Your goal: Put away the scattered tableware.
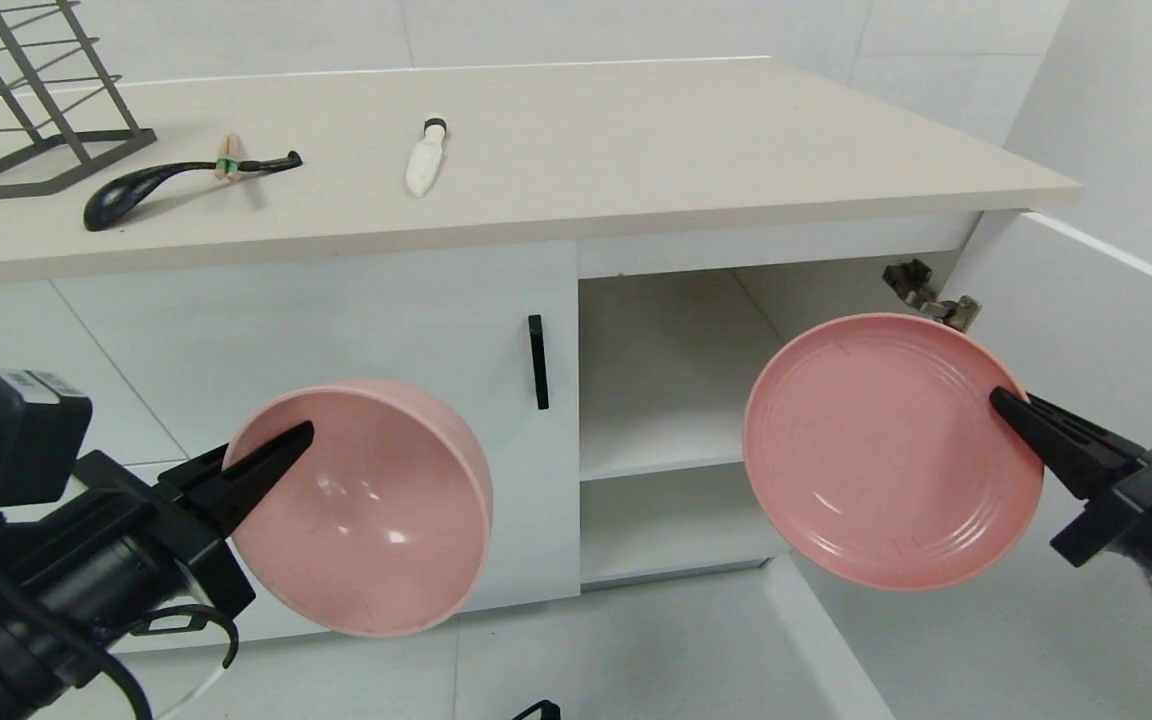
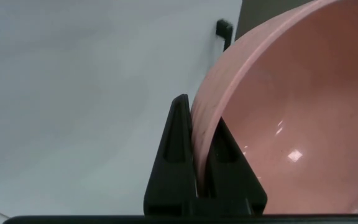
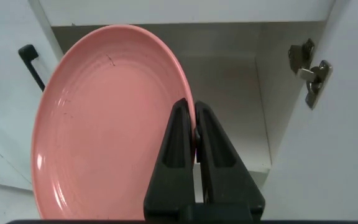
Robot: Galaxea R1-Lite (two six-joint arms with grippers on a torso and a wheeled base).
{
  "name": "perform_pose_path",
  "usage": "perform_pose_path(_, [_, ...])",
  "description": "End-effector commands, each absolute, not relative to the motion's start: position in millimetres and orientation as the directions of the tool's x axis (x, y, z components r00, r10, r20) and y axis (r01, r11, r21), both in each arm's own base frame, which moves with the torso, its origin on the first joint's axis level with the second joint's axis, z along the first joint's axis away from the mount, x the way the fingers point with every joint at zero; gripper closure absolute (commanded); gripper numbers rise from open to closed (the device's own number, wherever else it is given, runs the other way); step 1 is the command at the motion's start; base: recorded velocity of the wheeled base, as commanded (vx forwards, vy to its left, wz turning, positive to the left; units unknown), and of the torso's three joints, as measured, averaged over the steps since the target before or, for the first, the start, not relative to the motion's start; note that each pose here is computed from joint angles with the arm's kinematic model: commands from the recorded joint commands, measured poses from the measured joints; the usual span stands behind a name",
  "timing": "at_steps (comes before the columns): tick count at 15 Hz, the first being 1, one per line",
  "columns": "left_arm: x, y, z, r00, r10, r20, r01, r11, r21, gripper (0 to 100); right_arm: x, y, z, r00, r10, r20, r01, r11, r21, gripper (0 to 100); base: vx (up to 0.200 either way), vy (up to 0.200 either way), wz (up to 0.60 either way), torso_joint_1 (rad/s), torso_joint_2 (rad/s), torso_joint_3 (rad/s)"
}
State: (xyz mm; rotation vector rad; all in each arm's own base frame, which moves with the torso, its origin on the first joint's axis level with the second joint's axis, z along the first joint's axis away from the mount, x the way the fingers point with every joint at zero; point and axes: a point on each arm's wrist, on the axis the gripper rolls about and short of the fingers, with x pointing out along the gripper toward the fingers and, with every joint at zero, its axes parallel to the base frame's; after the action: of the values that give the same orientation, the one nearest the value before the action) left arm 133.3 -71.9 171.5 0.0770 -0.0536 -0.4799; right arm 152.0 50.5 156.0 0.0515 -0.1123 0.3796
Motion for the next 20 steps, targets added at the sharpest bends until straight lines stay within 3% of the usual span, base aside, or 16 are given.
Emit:
perform_pose_path(1, [136.0,-72.9,168.8,0.888,-0.460,0.017,0.457,0.885,0.087,100,162.8,55.1,144.1,0.925,0.373,0.073,-0.376,0.926,0.032,100,0.000,0.000,0.00,0.002,0.14,0.032])
perform_pose_path(5, [135.6,-72.6,169.2,0.887,-0.460,0.020,0.457,0.885,0.087,100,185.5,70.8,107.6,0.909,0.408,-0.090,-0.407,0.913,0.035,100,0.000,-0.050,0.00,0.000,0.02,0.019])
perform_pose_path(7, [134.7,-73.2,169.6,0.885,-0.466,0.025,0.463,0.883,0.084,100,186.7,73.6,106.2,0.904,0.418,-0.096,-0.416,0.909,0.035,100,0.000,-0.200,0.00,0.002,0.00,0.041])
perform_pose_path(18, [132.0,-72.3,171.7,0.881,-0.469,0.063,0.463,0.882,0.089,100,223.6,89.0,67.9,0.880,0.413,-0.235,-0.430,0.902,-0.024,100,0.000,0.000,0.00,0.000,0.00,0.000])
perform_pose_path(20, [127.6,-69.1,168.4,0.879,-0.473,0.057,0.468,0.879,0.089,100,234.7,92.5,64.1,0.883,0.409,-0.231,-0.426,0.904,-0.026,100,0.200,0.000,0.00,0.002,0.00,0.000])
